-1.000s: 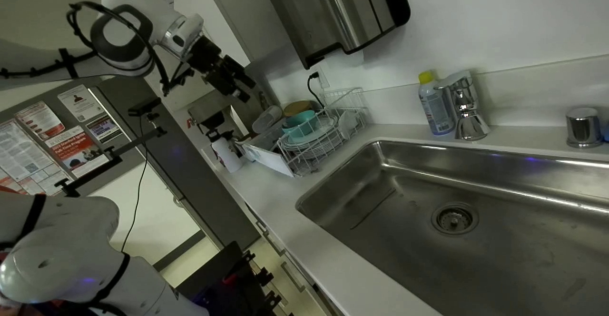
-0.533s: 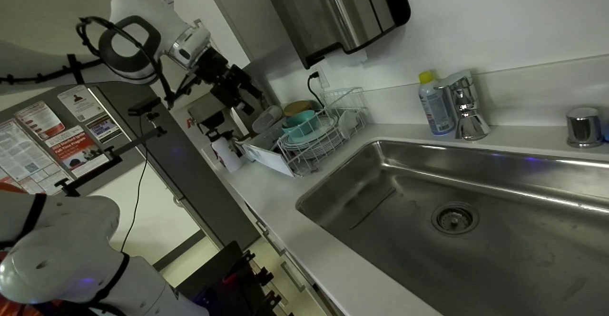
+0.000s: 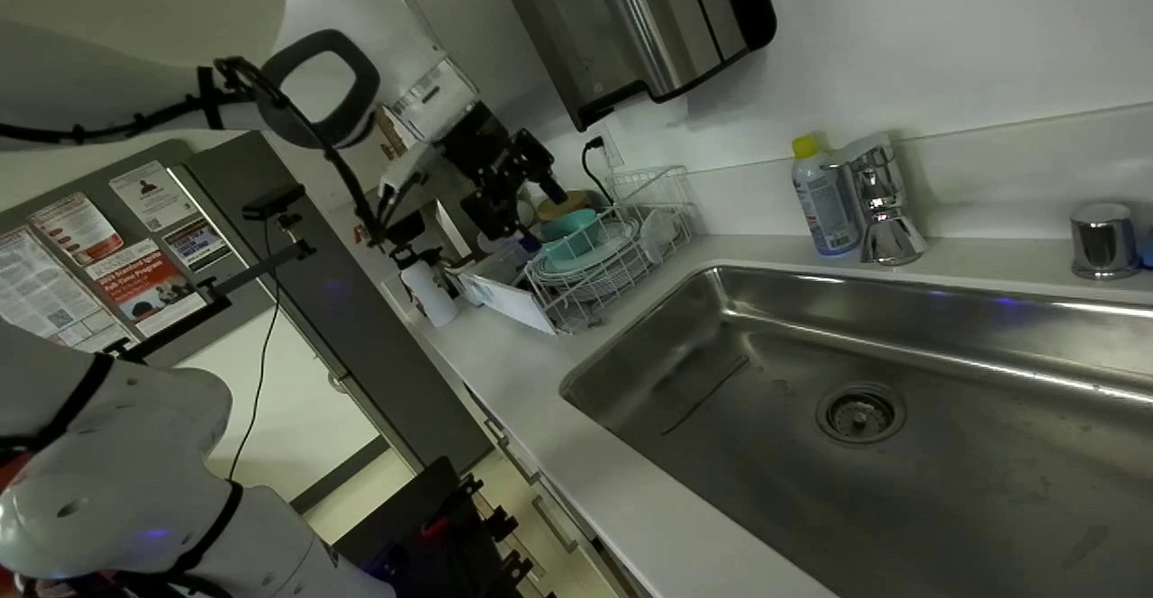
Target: Flip the faucet open
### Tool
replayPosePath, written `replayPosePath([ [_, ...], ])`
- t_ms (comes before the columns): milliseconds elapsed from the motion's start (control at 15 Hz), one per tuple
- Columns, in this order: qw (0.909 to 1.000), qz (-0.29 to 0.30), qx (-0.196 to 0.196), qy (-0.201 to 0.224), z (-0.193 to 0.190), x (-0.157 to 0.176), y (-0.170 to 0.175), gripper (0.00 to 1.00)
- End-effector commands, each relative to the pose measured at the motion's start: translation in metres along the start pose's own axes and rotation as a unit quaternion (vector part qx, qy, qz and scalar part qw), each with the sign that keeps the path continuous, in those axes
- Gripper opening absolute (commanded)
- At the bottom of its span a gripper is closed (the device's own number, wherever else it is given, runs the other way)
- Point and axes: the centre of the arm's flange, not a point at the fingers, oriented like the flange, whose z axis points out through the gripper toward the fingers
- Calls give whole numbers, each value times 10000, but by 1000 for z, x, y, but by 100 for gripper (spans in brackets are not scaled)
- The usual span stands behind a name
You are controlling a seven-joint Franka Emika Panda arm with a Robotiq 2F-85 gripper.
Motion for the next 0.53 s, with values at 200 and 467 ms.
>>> replayPosePath([
  [200, 9833, 1593, 322, -816, 73, 51, -1, 100],
  [467, 9572, 2583, 615, -1154, 113, 61, 3, 100],
])
